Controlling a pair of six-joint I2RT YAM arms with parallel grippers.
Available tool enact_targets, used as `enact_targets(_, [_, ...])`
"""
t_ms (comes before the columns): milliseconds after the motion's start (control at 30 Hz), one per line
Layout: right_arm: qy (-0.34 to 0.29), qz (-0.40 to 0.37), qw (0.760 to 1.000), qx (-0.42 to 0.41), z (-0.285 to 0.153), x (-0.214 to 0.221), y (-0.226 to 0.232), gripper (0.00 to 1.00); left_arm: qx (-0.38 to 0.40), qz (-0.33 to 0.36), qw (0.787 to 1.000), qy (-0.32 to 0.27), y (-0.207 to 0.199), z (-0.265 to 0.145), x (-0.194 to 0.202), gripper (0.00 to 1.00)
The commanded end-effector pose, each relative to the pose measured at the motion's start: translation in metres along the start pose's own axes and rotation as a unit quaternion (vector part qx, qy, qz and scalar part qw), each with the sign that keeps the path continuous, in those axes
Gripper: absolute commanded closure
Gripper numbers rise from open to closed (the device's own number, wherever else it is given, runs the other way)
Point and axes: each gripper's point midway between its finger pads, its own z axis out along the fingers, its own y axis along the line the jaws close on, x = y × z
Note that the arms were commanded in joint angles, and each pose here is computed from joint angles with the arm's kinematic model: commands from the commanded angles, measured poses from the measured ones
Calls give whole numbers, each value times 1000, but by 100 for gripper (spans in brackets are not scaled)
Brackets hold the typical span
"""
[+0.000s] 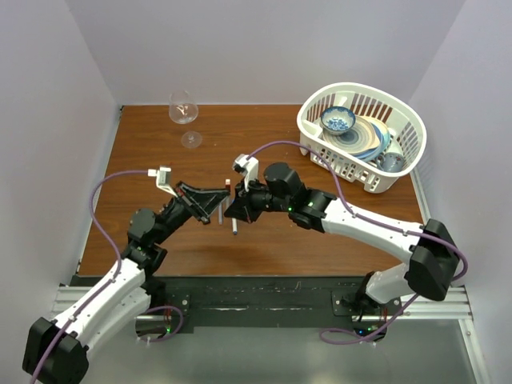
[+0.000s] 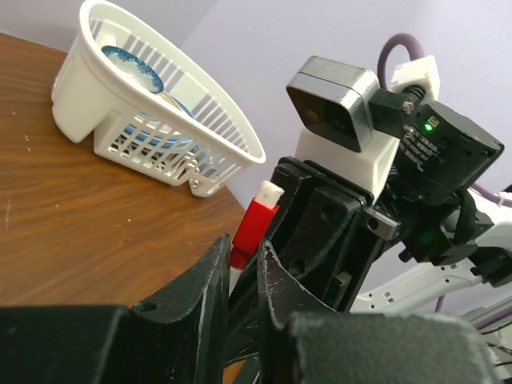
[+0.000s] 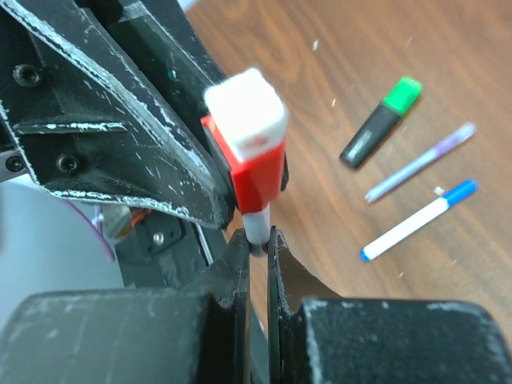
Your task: Insert the pens into the pen caps
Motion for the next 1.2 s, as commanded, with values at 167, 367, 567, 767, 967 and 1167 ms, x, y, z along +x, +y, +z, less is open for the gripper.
enact_targets(167, [-252,-76,965,0,-73,-125,16,100,21,30,988,150,-31,4,29,100])
enact_targets(367, [-218,-74,973,-18,-75,-97,19,100,43,66,991,107,-68,22,-16,94])
enact_targets(567, [-184,-70,980,-32,-74,-72,21,100,60,96,990,87,-90,33,-40,59])
enact_targets(767, [-173,-69,982,-40,-76,-64,23,100,84,112,987,82,-102,38,-47,42])
enact_targets(967, [-158,-62,984,-55,-69,-59,25,100,126,120,979,108,-109,42,-38,30])
enact_targets(1167, [-147,-56,985,-67,-63,-53,29,100,123,128,978,107,-103,48,-38,30])
